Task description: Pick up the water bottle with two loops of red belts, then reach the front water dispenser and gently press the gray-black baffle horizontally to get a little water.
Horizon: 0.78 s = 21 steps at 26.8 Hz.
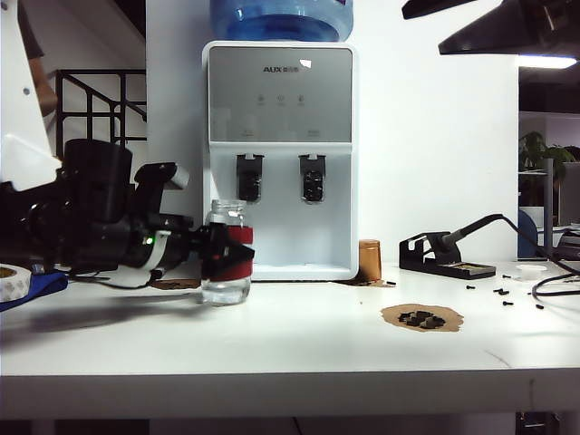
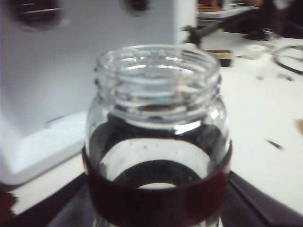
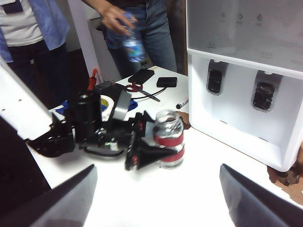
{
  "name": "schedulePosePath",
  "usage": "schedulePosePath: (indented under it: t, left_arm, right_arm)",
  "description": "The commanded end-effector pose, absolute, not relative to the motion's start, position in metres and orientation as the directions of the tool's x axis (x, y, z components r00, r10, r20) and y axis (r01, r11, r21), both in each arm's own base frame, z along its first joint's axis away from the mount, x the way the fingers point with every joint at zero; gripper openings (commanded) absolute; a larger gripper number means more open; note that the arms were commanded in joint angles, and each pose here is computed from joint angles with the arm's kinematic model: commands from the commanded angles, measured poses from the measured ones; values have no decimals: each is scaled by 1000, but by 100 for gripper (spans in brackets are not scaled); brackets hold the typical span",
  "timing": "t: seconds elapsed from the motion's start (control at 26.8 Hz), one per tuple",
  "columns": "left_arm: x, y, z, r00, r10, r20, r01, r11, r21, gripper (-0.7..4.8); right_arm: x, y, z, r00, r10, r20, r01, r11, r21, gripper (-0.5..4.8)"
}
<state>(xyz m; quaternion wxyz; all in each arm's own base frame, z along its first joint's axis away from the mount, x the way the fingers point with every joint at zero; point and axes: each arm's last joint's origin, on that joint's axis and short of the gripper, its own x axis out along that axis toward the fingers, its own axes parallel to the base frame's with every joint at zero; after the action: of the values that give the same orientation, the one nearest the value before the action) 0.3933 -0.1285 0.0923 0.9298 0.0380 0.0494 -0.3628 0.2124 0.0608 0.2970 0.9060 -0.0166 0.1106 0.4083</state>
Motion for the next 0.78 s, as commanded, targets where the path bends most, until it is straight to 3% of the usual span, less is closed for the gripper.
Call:
schedulePosePath:
  t: [0.04, 0.78]
  left_arm:
    - [407, -133, 108, 753, -653, -83, 657, 753, 32, -5]
    - [452, -159, 148, 826, -558, -80, 562, 826, 45, -5]
  right_arm:
    - [213, 61, 301, 646, 737, -198, -744, 666, 50, 417]
    - [213, 61, 302, 635, 750, -188, -757, 652, 48, 417]
